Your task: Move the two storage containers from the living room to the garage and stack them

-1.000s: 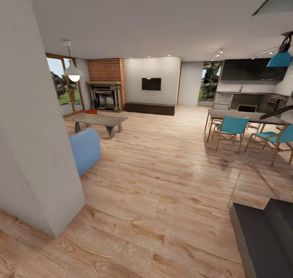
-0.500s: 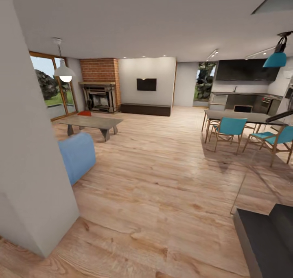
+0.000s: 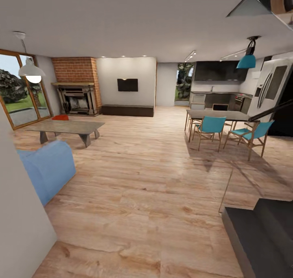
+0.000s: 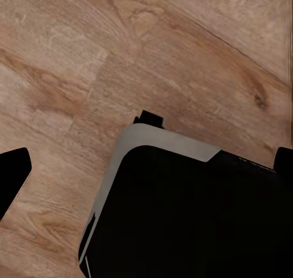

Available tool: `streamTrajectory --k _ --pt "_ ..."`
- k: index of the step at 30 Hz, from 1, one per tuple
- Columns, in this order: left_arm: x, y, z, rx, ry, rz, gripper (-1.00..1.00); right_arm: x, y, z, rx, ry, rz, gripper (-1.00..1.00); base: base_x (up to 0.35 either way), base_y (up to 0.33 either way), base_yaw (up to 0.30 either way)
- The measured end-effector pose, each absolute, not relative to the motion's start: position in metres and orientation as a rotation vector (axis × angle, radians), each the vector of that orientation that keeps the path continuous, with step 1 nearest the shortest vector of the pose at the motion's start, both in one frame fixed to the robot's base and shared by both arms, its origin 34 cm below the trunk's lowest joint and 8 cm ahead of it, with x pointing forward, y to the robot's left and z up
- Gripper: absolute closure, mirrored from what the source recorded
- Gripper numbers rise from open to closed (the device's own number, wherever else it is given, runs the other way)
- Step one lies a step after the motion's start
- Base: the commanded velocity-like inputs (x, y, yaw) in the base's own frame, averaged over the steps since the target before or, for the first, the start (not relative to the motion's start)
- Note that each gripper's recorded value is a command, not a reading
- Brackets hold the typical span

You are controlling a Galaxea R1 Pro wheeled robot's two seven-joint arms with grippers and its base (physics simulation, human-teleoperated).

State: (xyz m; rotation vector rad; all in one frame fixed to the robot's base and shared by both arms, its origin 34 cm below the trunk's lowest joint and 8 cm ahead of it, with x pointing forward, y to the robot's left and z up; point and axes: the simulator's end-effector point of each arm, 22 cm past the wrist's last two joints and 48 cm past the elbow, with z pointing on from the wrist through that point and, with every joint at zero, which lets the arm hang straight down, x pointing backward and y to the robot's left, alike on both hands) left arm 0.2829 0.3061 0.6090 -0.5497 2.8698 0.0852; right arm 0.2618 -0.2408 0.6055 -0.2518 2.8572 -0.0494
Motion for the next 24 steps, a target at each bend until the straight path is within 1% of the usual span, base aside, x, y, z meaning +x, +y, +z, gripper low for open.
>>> streamTrajectory --k 3,6,24 --pt "0.2838 0.3061 0.6094 -0.55 2.867 0.084 -1.0 0.2617 -0.2395 0.6056 -0.253 2.86 -0.045 -1.0 0.324 0.093 -0.177" --pt "0.2843 0.3061 0.6096 -0.55 2.866 0.084 -1.0 0.2617 -0.2397 0.6056 -0.252 2.861 -0.047 -1.0 0.324 0.091 -0.059" --pt "0.2845 0.3061 0.6097 -0.55 2.865 0.084 -1.0 0.2625 -0.2467 0.6058 -0.26 2.858 -0.059 -1.0 0.324 0.088 -0.003"
